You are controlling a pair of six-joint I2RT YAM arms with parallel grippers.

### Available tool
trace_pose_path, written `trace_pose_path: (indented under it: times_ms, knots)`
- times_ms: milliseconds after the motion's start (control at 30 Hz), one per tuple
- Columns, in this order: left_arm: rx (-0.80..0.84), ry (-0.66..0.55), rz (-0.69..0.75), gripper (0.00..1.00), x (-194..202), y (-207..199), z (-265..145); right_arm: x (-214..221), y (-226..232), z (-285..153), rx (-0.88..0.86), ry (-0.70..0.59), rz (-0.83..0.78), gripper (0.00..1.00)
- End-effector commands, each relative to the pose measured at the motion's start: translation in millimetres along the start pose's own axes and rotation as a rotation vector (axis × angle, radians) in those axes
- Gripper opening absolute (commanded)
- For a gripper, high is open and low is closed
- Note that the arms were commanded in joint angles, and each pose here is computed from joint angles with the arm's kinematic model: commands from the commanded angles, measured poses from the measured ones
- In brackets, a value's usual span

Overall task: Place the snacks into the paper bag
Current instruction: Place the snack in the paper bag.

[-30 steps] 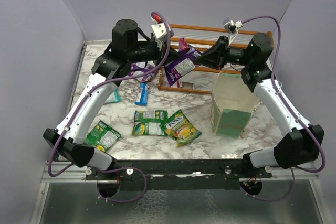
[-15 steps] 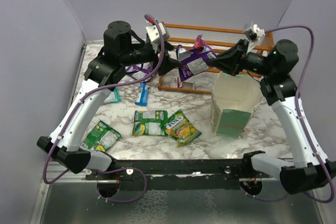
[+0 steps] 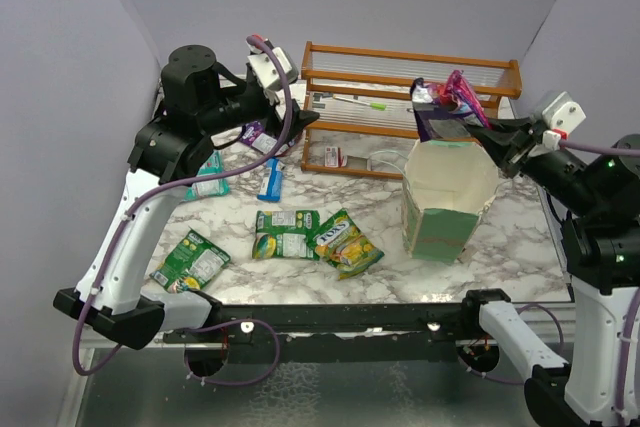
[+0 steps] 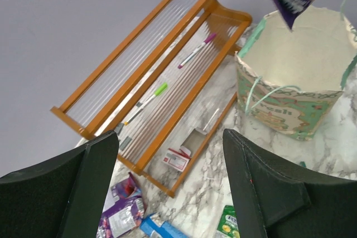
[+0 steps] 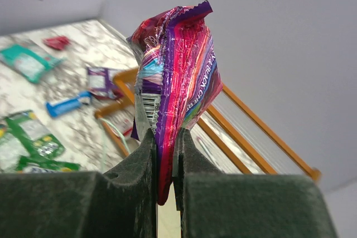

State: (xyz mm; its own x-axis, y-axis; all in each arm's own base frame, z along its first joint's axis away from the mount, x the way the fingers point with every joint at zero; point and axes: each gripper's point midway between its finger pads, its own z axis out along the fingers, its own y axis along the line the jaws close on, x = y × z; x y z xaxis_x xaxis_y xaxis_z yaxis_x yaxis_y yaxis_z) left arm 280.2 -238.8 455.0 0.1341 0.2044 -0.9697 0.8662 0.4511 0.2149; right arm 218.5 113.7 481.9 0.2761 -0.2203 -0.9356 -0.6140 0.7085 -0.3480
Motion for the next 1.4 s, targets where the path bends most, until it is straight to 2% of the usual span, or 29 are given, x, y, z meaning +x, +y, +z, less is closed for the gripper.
trace_pose_path:
  times_ms: [0,467,767,1100,1367]
  knots:
    - [-0.081,0.020,0.038,0.78,3,14,-16,27,-14,-30,0.107,0.167,-0.128,0.01]
    - [-0.092,0.071,0.051,0.78,20,17,-18,102,1,-49,0.044,0.419,-0.101,0.01]
    - [-0.082,0.086,0.040,0.78,27,18,-13,152,10,-47,-0.041,0.583,0.013,0.01]
    - [-0.078,0.098,0.050,0.79,32,16,-14,187,0,-49,-0.013,0.732,0.080,0.01]
    - [-0.061,0.102,0.054,0.79,36,14,-13,205,4,-47,-0.086,0.818,0.129,0.01]
